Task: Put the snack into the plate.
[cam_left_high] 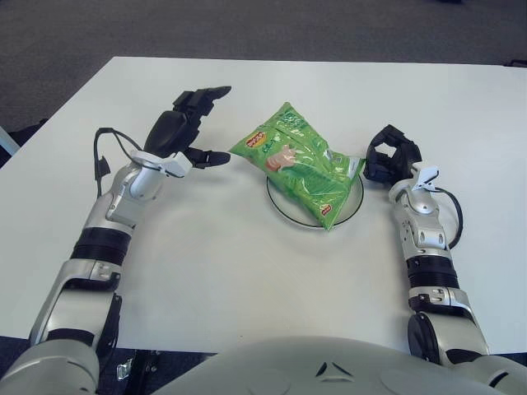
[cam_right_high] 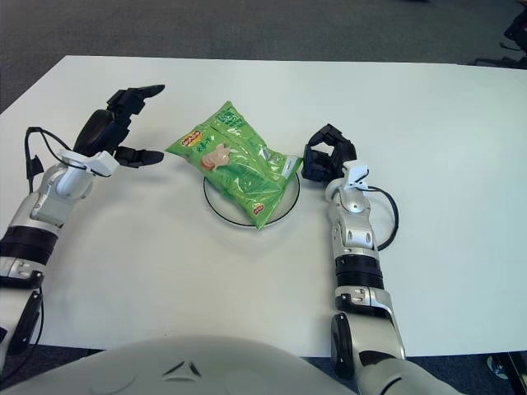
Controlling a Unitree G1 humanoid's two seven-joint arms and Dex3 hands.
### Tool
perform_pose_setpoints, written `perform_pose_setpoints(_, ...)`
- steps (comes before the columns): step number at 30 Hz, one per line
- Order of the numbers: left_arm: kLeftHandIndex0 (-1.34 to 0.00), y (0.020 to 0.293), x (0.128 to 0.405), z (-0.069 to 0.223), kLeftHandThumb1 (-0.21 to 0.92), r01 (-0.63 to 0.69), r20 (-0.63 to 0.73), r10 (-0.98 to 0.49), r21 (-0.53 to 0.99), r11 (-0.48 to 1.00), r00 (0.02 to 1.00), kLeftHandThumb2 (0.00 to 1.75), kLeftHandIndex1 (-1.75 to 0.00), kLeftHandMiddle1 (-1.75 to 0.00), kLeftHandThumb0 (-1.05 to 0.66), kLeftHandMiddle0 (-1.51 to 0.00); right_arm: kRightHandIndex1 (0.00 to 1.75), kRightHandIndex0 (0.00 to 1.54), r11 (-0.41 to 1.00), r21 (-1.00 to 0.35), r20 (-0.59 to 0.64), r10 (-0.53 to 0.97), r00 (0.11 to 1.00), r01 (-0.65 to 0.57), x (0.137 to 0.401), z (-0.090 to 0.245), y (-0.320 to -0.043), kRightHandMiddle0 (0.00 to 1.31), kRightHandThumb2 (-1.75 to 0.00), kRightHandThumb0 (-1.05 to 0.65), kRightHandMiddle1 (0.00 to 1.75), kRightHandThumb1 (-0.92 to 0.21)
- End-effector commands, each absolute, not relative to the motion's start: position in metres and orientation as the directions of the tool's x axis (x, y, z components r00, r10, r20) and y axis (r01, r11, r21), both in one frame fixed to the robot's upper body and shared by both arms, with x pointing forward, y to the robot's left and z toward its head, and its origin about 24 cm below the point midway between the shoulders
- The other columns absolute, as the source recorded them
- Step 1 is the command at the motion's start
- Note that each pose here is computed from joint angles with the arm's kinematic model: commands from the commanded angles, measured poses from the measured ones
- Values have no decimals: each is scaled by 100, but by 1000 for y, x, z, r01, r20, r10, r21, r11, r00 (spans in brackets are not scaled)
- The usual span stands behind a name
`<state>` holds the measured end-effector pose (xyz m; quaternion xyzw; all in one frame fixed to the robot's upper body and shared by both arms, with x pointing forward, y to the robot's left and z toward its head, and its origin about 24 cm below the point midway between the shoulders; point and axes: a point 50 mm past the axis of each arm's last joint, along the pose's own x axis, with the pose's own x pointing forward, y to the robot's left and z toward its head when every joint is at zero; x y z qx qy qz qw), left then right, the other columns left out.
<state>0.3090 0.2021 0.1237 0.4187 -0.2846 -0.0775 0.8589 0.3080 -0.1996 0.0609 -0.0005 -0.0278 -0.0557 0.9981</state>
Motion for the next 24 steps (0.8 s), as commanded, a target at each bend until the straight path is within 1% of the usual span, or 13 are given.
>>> perform_pose_setpoints(1, 0, 210, 309, 104, 58, -91, 410, -219, 614, 784, 886, 81, -114, -103, -65, -32, 175, 131, 991, 23, -89, -129, 988, 132, 291, 25, -202, 67, -139, -51, 175, -26)
perform_pose_setpoints(2, -3, 210, 310, 103, 54, -90, 412, -206, 594, 799, 888, 89, -125, -115, -60, -36, 175, 131, 991, 24, -90, -129, 988, 132, 291, 25, -202, 67, -139, -51, 175, -26)
perform_pose_setpoints(3, -5, 211, 310, 101, 51, -89, 412, -191, 571, 816, 891, 94, -132, -123, -56, -38, 175, 131, 991, 24, -90, -128, 988, 131, 291, 25, -202, 67, -139, -51, 175, -26)
perform_pose_setpoints(4, -12, 211, 311, 100, 54, -88, 412, -181, 554, 828, 893, 92, -139, -127, -53, -40, 175, 131, 991, 25, -90, -128, 988, 131, 291, 25, -202, 67, -139, -51, 175, -26)
perform_pose_setpoints(5, -22, 212, 311, 99, 58, -87, 412, -176, 544, 835, 894, 89, -150, -133, -48, -42, 175, 131, 991, 25, -91, -127, 988, 130, 291, 25, -202, 67, -139, -51, 175, -26)
perform_pose_setpoints(6, -29, 213, 311, 98, 61, -86, 412, -166, 528, 845, 896, 87, -156, -138, -44, -44, 175, 131, 991, 25, -90, -127, 988, 129, 291, 25, -202, 66, -139, -51, 175, -26)
perform_pose_setpoints(7, -30, 214, 310, 97, 58, -86, 413, -157, 514, 854, 897, 91, -159, -141, -36, -46, 175, 131, 991, 26, -90, -126, 988, 129, 291, 25, -202, 66, -139, -51, 175, -26)
perform_pose_setpoints(8, -33, 215, 310, 97, 51, -86, 413, -152, 503, 860, 898, 101, -164, -149, -23, -51, 175, 131, 991, 26, -90, -126, 988, 128, 291, 25, -202, 66, -139, -51, 175, -26)
perform_pose_setpoints(9, -34, 216, 310, 95, 47, -90, 417, -136, 480, 873, 899, 108, -167, -154, -15, -53, 175, 131, 991, 27, -91, -125, 988, 128, 291, 25, -202, 66, -139, -51, 175, -26)
perform_pose_setpoints(11, -38, 216, 309, 93, 40, -95, 422, -116, 446, 890, 899, 118, -167, -162, -10, -58, 175, 131, 992, 28, -92, -123, 988, 126, 291, 25, -202, 66, -139, -51, 175, -26)
perform_pose_setpoints(13, -43, 216, 309, 89, 30, -91, 417, -91, 398, 913, 904, 131, -166, -169, -5, -65, 175, 131, 992, 29, -92, -123, 988, 126, 291, 25, -202, 66, -139, -51, 175, -26)
perform_pose_setpoints(20, -69, 217, 308, 75, 4, -77, 360, 19, 149, 986, 933, 157, -154, -174, -2, -84, 175, 131, 991, 33, -93, -123, 988, 127, 291, 25, -202, 66, -139, -51, 175, -26)
perform_pose_setpoints(24, -78, 215, 307, 69, -6, -71, 310, 59, 29, 997, 949, 167, -151, -175, -2, -90, 175, 131, 991, 35, -93, -124, 988, 128, 291, 26, -202, 66, -139, -51, 175, -26)
